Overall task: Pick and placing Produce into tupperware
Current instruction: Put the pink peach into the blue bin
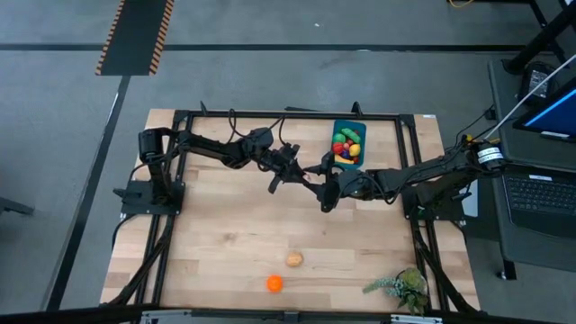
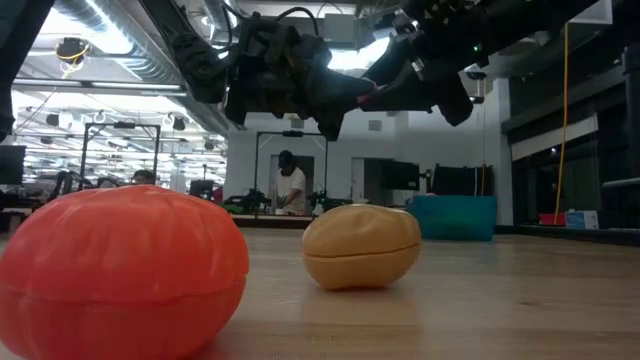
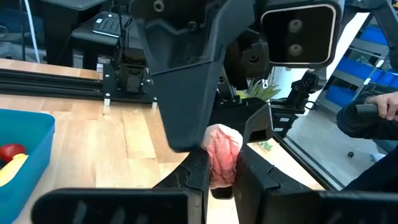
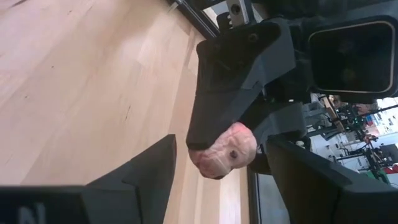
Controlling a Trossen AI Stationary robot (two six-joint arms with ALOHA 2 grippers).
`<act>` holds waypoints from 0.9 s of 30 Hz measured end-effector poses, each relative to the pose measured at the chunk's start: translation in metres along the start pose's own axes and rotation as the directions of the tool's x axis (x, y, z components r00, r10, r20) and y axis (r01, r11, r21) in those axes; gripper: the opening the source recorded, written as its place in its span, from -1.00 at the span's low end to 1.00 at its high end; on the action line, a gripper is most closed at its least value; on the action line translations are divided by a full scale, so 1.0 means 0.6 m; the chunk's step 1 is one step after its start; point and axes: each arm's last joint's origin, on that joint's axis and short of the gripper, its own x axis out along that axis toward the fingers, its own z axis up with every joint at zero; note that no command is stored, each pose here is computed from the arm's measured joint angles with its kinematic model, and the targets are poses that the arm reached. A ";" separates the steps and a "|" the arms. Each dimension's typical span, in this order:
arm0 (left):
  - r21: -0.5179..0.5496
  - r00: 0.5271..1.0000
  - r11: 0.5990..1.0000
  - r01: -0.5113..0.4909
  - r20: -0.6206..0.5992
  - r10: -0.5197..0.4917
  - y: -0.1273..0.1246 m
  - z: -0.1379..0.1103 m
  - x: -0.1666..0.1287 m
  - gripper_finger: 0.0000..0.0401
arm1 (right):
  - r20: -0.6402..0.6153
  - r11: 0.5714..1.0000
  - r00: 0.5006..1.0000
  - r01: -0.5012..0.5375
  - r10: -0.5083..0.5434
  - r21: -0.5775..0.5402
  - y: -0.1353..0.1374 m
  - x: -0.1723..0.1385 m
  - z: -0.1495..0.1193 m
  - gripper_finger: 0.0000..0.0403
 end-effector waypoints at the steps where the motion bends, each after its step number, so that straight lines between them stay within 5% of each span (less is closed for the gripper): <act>1: 0.000 1.000 1.000 0.000 0.000 0.000 0.000 0.000 0.000 -0.81 | -0.002 1.000 1.000 -0.002 0.002 -0.001 0.000 0.000 0.000 0.24; 14: -0.017 1.000 1.000 0.000 -0.002 0.000 0.000 -0.001 0.000 -0.81 | -0.009 1.000 1.000 0.004 -0.004 -0.004 0.000 0.000 -0.001 -0.40; 21: -0.017 1.000 1.000 0.000 -0.002 0.000 0.000 -0.001 0.000 -0.81 | -0.009 1.000 1.000 0.005 -0.005 0.000 0.000 -0.001 -0.001 -0.42; 27: -0.015 1.000 1.000 -0.008 0.000 0.008 0.005 0.000 -0.004 -0.62 | -0.008 0.999 1.000 0.008 -0.007 0.035 -0.001 0.000 -0.001 -0.49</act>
